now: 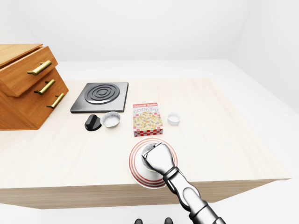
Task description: Pick the akita bowl next to the plate and place it on the plate.
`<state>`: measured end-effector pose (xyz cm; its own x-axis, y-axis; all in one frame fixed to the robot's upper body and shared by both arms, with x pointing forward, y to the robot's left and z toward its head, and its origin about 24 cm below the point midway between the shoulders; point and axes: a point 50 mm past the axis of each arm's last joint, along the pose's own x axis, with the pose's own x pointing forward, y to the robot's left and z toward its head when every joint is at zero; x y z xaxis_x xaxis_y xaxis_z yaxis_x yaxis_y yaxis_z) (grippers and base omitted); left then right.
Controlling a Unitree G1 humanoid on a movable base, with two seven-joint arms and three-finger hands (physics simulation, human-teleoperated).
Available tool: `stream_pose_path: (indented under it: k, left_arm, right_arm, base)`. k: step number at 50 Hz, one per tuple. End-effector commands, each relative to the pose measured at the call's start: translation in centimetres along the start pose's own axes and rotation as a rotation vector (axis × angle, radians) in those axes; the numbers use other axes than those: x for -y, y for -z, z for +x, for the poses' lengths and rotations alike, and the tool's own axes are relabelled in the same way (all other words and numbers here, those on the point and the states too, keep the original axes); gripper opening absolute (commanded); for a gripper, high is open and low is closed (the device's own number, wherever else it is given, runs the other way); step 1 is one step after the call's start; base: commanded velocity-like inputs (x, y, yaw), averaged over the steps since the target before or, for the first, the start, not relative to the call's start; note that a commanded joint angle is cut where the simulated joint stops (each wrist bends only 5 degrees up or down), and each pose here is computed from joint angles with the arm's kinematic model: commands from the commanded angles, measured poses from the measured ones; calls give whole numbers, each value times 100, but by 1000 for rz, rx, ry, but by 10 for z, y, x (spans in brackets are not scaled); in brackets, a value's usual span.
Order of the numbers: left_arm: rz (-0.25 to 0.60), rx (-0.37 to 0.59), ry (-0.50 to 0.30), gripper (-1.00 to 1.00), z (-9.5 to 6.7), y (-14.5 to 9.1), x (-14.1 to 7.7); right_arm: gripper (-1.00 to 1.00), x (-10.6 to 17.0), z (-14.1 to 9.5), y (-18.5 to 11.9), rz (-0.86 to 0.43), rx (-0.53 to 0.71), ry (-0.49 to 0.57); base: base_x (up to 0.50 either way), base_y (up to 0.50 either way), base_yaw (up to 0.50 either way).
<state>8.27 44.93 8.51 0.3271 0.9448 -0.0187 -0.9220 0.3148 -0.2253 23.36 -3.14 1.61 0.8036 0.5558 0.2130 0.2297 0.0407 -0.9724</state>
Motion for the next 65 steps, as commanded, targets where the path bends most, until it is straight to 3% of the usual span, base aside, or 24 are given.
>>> stream_pose_path:
  k: [1, 42, 44, 45, 46, 51, 56, 65]
  left_arm:
    - [-1, 2, -1, 100, 0, 0, 0]
    - [-2, 3, -6, 100, 0, -1, -2]
    - [-1, 1, -8, 100, 0, -1, -3]
    - [-1, 2, -9, 100, 0, -1, -3]
    - [-2, 3, -9, 100, 0, -1, -2]
    - [-5, 8, -14, 100, 0, -3, -4]
    - [-11, 11, -22, 100, 0, -4, -6]
    - [-13, 16, -22, 100, 0, -5, -5]
  right_arm:
    - [-100, -3, 2, 0, -67, 35, 40]
    - [-100, -3, 4, 5, -49, 6, 29]
    - [-69, -3, 5, 7, -38, -6, 10]
    - [85, -4, 5, 8, -41, -5, 6]
    - [100, -4, 5, 8, -34, -11, 0]
    - [100, 2, 1, 13, 23, -64, -69]
    - [100, 11, -8, 19, 185, -135, -233]
    - [100, 15, -34, 15, 273, -125, -414]
  base:
    - [0, 0, 0]
    - [0, 0, 0]
    - [0, 0, 0]
    - [0, 0, 0]
    - [0, 0, 0]
    - [0, 0, 0]
    - [0, 0, 0]
    - [0, 0, 0]
